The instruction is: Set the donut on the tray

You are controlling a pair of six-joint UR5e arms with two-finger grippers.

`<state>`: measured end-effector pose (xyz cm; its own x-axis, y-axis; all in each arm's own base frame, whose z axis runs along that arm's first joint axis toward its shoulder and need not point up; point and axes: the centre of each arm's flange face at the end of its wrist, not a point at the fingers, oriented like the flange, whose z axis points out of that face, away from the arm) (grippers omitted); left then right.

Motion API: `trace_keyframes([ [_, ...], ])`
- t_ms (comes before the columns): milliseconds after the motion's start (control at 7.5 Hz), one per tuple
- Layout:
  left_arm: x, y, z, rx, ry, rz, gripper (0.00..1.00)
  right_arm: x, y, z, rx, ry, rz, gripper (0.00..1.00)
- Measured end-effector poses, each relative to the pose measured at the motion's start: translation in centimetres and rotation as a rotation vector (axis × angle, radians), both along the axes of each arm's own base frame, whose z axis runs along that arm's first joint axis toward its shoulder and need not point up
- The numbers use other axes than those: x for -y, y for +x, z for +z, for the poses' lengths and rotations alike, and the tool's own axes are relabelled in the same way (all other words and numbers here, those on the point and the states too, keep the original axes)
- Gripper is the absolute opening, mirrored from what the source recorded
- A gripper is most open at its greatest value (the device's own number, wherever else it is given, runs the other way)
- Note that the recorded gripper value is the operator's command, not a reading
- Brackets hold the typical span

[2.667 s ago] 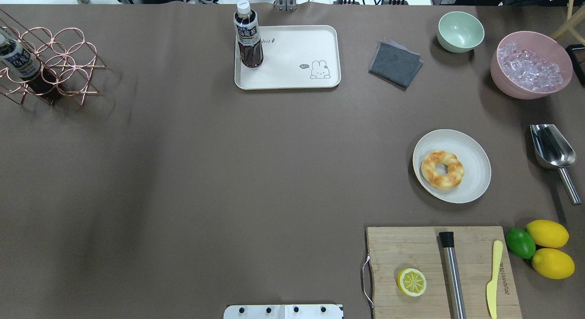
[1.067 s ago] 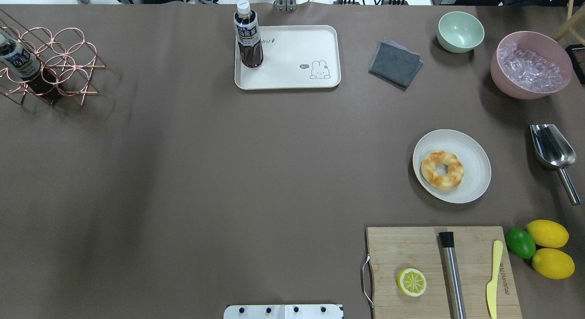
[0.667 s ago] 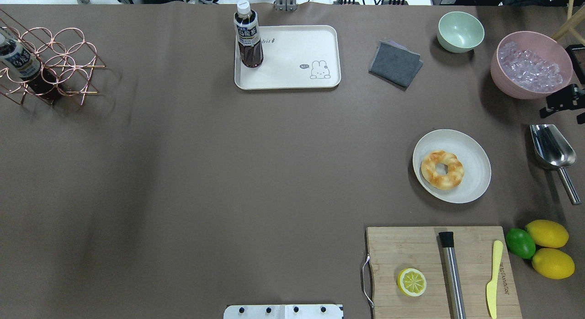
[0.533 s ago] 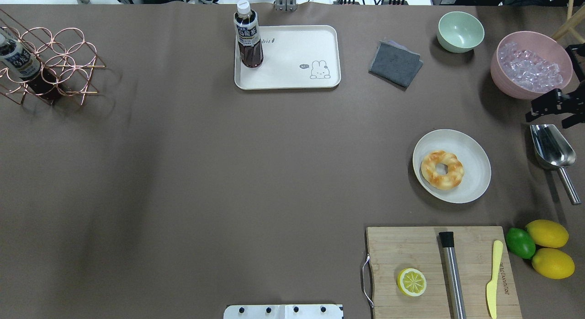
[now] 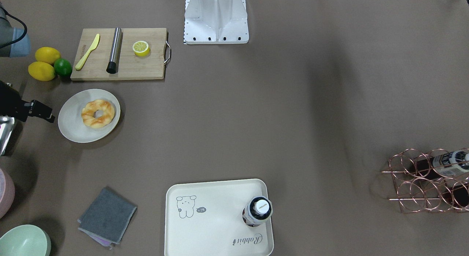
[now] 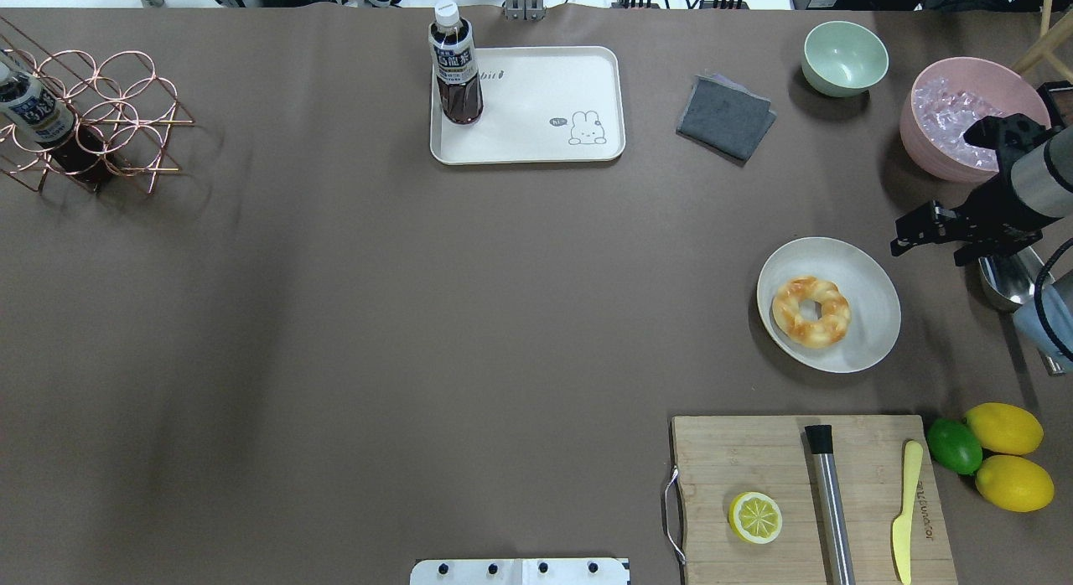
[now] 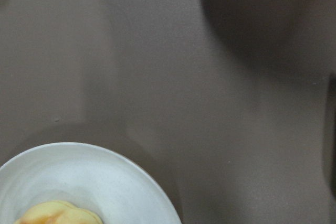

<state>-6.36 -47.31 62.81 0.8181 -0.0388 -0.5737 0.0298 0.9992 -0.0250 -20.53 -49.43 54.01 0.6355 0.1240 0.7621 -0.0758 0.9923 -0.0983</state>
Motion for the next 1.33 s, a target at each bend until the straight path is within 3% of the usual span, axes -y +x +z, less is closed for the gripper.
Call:
trace_keyframes([
  [667,0.0,0.0,0.0,0.0,-0.001,-0.001,0.98,-1.5,-3.7,4.5,0.024,0.086,-0.048,0.97],
  [800,0.0,0.0,0.0,0.0,0.0,-0.001,0.98,-1.7,-4.1,4.7,0.028,0.09,-0.052,0.61],
  [933,0.0,0.0,-0.1,0.0,0.0,-0.001,0.98,-1.8,-4.4,4.7,0.03,0.085,-0.051,0.39],
  [1200,0.0,-0.1,0.0,0.001,0.0,-0.001,0.98,-2.2,-5.1,4.2,0.038,0.048,-0.03,0.05],
  [1333,-0.1,-0.1,0.0,0.001,-0.002,-0.001,0.98,-2.3,-5.5,3.9,0.042,0.042,-0.029,0.0],
])
